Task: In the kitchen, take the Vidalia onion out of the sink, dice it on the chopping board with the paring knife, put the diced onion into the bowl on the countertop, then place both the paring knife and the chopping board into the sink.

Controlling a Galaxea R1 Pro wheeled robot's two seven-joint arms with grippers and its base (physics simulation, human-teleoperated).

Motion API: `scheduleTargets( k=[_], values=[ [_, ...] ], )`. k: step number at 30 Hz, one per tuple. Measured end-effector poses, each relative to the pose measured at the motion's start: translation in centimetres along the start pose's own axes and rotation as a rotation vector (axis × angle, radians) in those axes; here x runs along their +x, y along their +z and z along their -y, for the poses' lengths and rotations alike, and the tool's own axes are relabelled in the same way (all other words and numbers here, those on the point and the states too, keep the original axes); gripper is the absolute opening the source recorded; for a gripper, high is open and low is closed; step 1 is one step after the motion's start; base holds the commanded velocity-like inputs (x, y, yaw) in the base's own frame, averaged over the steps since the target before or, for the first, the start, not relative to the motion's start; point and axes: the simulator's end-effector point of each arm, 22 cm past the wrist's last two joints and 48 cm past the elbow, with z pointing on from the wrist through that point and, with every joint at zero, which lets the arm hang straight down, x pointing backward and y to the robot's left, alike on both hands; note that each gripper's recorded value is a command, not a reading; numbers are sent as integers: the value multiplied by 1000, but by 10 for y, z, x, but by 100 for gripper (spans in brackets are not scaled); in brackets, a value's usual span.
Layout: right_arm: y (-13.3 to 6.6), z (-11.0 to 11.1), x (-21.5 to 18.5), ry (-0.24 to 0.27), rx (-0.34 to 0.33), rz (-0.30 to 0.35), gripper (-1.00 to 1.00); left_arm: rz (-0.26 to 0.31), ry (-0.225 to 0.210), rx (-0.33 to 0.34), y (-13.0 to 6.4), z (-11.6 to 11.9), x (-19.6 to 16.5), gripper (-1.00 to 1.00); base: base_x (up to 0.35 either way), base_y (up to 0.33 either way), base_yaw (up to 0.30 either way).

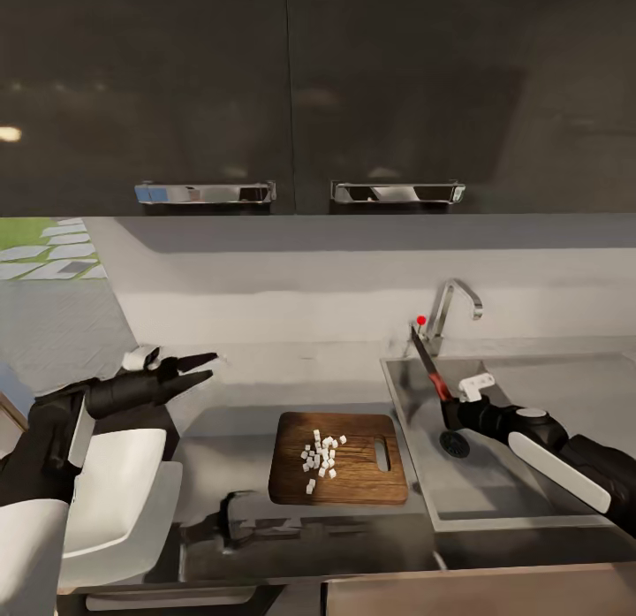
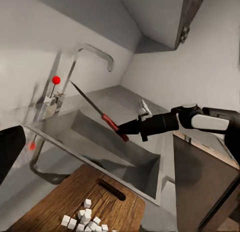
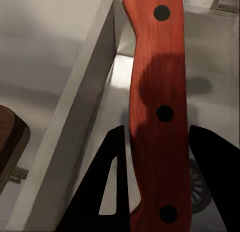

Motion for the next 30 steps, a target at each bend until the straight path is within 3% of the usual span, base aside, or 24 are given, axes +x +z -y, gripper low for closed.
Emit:
scheduleTargets(
  k=[8,10,12,22,30],
  values=[
    [1,12,8,2,24,-15,-100,26,3,-16,-7,-3,-6,100,0,0,0],
    [6,41,29,20,81,-61,-100,25,18,-17,-7,-3,-7,100,0,0,0],
    [7,49,36,24,96,-75,-100,21,24,-13,-5,-1,-6,100,0,0,0],
    [11,59,73,-2,125,-152,-100,19,47,-11,-4,-1,-6,100,0,0,0],
    [13,50,92,-33,112,-189,-100,19,51,-12,-4,-1,-5,100,0,0,0]
  ],
)
